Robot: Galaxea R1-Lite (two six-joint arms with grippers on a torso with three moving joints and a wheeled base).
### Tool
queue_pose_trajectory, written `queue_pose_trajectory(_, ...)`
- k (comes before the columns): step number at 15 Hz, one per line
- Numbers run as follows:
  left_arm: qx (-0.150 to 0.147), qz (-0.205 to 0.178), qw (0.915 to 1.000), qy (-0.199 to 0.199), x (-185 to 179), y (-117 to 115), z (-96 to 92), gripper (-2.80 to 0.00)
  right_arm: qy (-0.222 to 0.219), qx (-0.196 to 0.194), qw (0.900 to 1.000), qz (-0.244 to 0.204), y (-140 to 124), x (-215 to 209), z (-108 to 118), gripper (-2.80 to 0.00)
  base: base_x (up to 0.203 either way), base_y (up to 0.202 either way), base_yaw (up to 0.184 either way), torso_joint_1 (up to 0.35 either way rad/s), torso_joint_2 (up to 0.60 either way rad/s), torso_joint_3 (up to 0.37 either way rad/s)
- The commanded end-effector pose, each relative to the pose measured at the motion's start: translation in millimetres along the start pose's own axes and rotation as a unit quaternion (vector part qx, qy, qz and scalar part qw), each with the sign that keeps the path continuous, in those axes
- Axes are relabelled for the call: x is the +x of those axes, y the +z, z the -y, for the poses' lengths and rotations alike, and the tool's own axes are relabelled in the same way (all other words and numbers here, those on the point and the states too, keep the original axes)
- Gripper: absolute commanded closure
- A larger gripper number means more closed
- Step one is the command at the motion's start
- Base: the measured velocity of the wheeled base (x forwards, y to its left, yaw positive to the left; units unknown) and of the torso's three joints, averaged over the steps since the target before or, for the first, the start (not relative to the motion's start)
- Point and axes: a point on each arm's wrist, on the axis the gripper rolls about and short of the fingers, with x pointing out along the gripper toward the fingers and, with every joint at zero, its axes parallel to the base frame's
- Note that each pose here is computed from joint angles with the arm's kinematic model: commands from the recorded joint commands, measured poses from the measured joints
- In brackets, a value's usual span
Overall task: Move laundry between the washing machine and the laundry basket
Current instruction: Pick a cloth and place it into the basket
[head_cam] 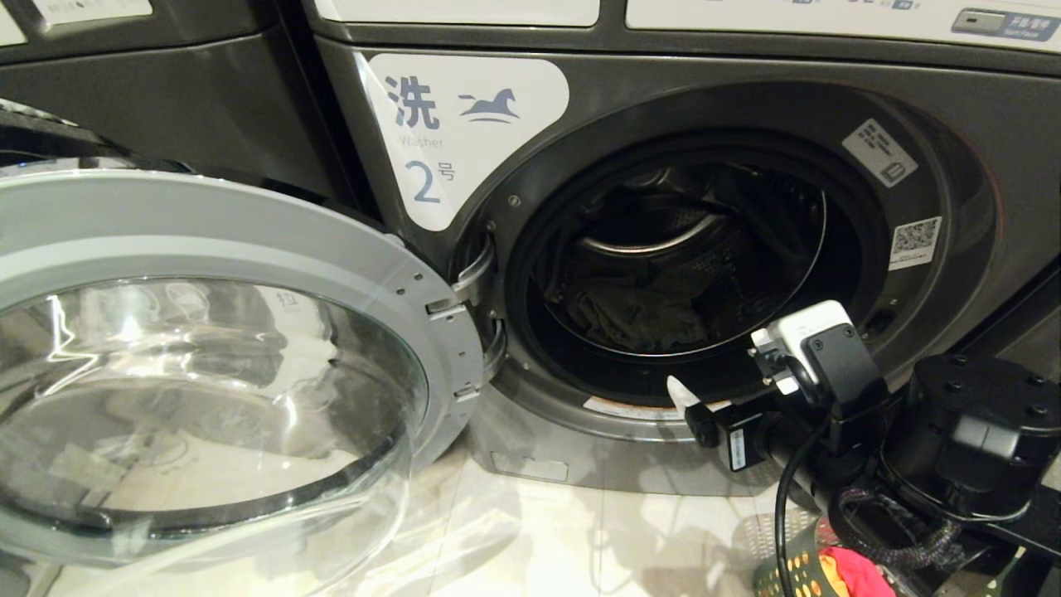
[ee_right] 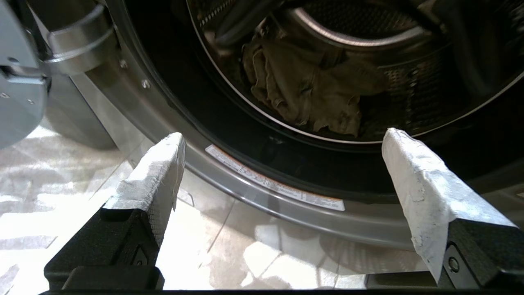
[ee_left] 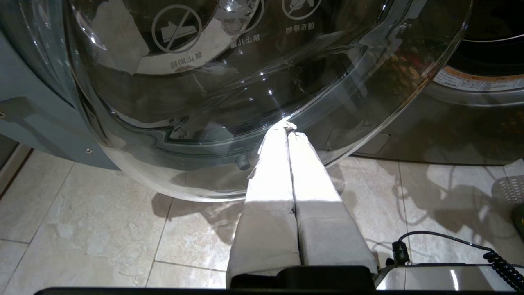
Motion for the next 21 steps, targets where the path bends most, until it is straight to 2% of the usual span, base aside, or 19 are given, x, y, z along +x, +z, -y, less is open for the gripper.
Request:
queue_pose_trajectory(1,0.0,-0.001,1.0,0.0,0.0,-0.1,0.0,0.0,-0.002,0.0,1.0,0.001,-0.2,0.4,-0.2,-2.8,0.0,0.0,0.0,0.002,0.01,0.198)
queue_pose_trajectory(10,0.0,0.0,1.0,0.0,0.0,0.1,0.0,0.0,-0.006,-0.004,1.0,-0.01,-6.0,2.9,1.2,-2.8,0.0,0.0,0.0,0.002,0.0,0.188)
queue_pose_trajectory(21,0.011,-0.002,0.9999,-0.002,0.0,-0.4,0.1,0.0,-0.005,-0.001,1.0,-0.018,-11.2,10.7,-0.4,-2.8,0.0,0.0,0.0,0.001,0.0,0.009)
